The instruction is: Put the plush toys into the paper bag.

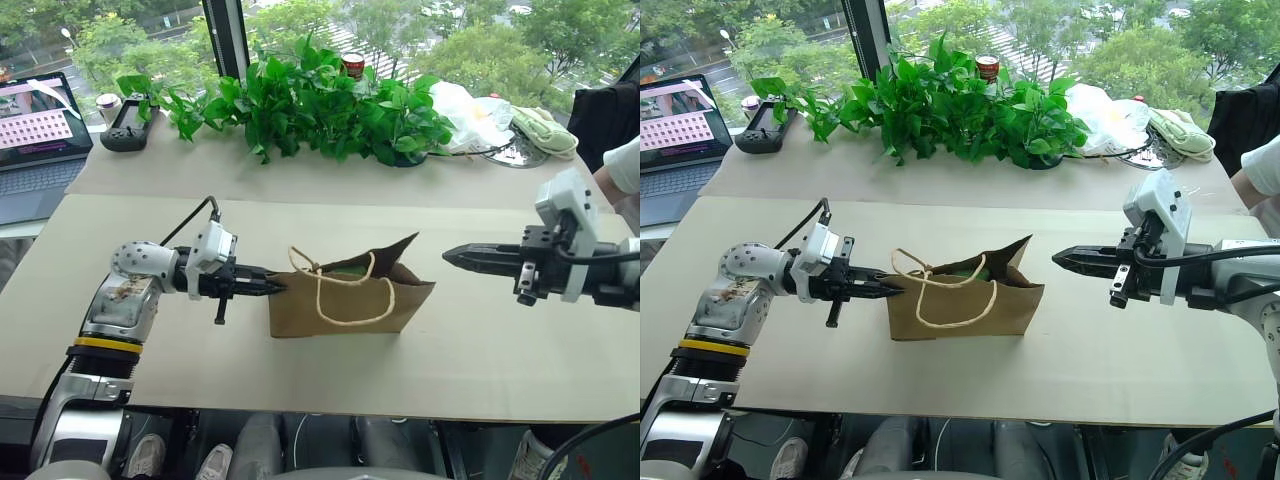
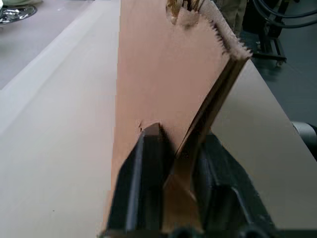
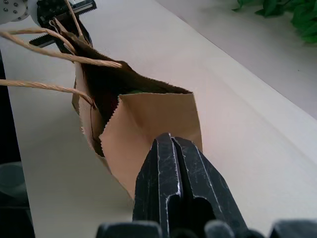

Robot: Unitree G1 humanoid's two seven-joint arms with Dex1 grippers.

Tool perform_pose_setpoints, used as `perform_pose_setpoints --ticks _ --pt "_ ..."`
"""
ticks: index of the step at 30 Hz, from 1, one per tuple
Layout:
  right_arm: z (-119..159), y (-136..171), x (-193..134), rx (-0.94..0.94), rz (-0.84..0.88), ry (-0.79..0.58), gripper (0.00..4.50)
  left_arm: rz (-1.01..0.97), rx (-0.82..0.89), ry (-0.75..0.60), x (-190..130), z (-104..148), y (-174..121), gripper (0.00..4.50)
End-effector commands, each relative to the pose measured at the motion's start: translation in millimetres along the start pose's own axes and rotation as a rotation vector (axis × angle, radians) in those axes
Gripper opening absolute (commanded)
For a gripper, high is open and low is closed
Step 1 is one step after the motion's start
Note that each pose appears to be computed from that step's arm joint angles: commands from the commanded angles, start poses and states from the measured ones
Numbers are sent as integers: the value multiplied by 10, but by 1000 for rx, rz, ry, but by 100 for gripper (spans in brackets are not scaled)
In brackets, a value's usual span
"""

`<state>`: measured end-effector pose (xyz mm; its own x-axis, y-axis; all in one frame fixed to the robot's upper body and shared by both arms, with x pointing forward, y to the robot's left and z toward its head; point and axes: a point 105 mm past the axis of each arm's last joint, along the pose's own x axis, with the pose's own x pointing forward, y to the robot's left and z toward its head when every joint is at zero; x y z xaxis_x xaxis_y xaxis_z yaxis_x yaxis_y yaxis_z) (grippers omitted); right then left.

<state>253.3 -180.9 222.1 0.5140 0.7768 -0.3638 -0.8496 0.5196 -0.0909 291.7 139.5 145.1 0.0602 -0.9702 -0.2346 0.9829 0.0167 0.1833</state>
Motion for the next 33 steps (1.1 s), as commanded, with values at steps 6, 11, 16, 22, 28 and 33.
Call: perform_pose_setpoints --ticks 6,11,16,22,28,33 --pt "75 -57 -7 -61 -31 -5 0 25 8 30 -100 126 3 419" --pt "53 -58 8 -62 -26 2 0 48 12 38 -160 229 -1 419" --pt "40 -62 23 -65 -25 7 0 69 13 38 -230 353 -4 419" --pt "64 -20 24 -77 -14 14 0 58 -75 19 -462 708 -76 419" --pt "140 84 42 -112 31 16 0 58 -213 -22 -756 1043 -110 419" --pt "254 144 20 -139 76 -21 0 48 -262 -49 -806 1116 -145 419"
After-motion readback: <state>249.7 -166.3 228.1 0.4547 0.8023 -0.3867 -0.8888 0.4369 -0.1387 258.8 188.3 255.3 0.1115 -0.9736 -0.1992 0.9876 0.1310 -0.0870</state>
